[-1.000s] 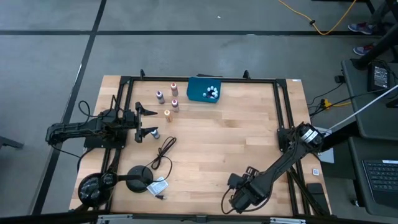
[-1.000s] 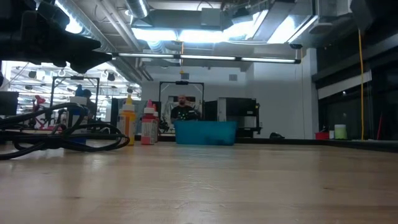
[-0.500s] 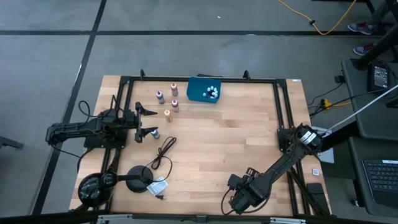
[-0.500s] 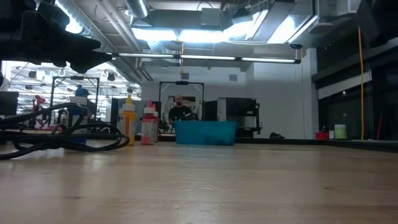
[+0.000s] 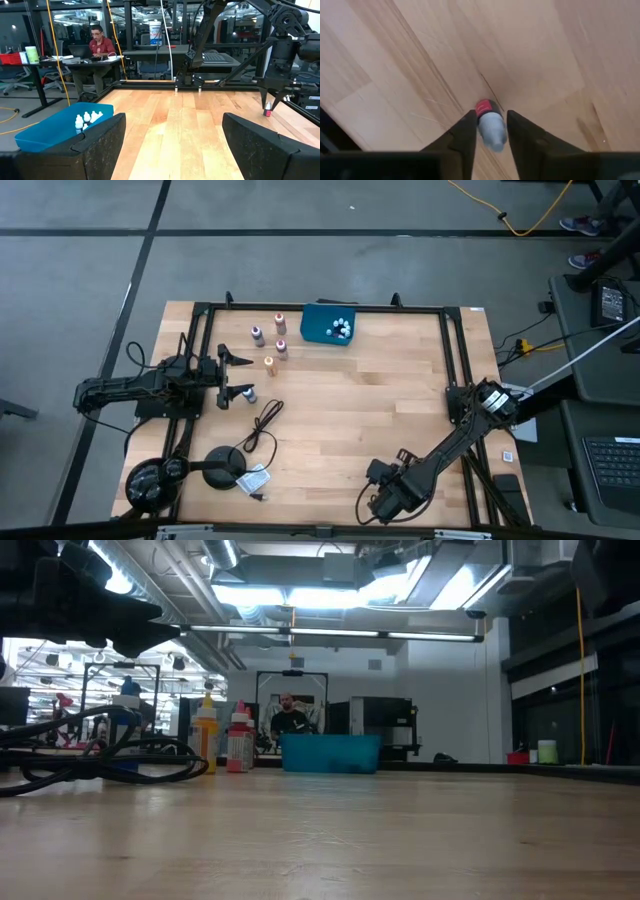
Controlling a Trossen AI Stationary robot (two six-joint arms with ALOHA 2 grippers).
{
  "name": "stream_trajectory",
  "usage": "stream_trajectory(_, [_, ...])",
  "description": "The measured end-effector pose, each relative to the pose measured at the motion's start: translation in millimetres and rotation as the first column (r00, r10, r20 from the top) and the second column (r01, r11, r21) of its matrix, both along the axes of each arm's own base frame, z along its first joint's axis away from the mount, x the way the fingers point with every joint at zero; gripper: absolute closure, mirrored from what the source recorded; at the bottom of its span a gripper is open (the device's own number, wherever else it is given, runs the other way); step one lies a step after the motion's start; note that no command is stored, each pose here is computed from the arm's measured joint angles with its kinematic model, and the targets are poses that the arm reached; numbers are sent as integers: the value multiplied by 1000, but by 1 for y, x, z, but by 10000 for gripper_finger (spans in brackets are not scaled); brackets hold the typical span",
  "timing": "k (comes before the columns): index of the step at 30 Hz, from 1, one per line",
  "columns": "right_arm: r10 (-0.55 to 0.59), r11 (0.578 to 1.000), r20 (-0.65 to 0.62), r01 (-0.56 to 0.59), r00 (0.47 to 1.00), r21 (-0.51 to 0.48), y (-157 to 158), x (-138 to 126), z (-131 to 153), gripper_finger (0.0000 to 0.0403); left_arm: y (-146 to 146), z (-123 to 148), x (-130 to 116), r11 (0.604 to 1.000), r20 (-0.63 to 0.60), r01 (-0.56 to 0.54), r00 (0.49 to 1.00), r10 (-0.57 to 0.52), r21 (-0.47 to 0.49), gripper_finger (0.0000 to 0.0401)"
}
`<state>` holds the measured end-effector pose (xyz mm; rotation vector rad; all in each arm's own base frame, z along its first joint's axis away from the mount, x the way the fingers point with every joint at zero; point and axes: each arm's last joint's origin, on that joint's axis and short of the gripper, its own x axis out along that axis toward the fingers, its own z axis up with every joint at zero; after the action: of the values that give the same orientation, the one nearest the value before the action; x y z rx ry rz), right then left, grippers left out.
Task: Pick & Place food coloring
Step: Put the small red food coloring bottle into the blue container
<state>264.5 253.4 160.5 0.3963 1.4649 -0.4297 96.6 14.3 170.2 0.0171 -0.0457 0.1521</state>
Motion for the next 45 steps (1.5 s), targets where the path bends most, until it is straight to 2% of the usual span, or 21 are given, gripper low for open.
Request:
stream_trajectory(5, [26, 1000, 0, -26, 1000, -1, -1, 1, 0, 340, 0, 0, 0, 1000, 0, 0, 1000, 0, 0, 73])
stream_trajectory(13, [110, 993, -59, -106, 992, 57, -21, 18, 1, 322, 0, 0, 0, 1000, 1, 0, 1000, 0, 0, 72])
stream_trajectory(21, [215, 975, -58, -212, 975, 66, -59, 50, 12, 340, 0, 0, 0, 1000, 0, 0, 1000, 0, 0, 72])
stream_trajectory(26, [226, 973, -53, -223, 973, 58, -97, 75, 26, 328, 0, 0, 0, 1000, 0, 0, 1000, 0, 0, 74])
stream_trajectory(33, [236, 971, -59, -238, 970, -23, -166, 103, 53, 337, 0, 0, 0, 1000, 0, 0, 1000, 0, 0, 73])
stream_trajectory(38, [208, 976, -22, -209, 978, -54, -221, 119, 77, 328, 0, 0, 0, 1000, 1, 0, 1000, 0, 0, 73])
stream_trajectory(45, [120, 985, 29, -115, 992, -128, -294, 124, 110, 337, 0, 0, 0, 1000, 0, 0, 1000, 0, 0, 74])
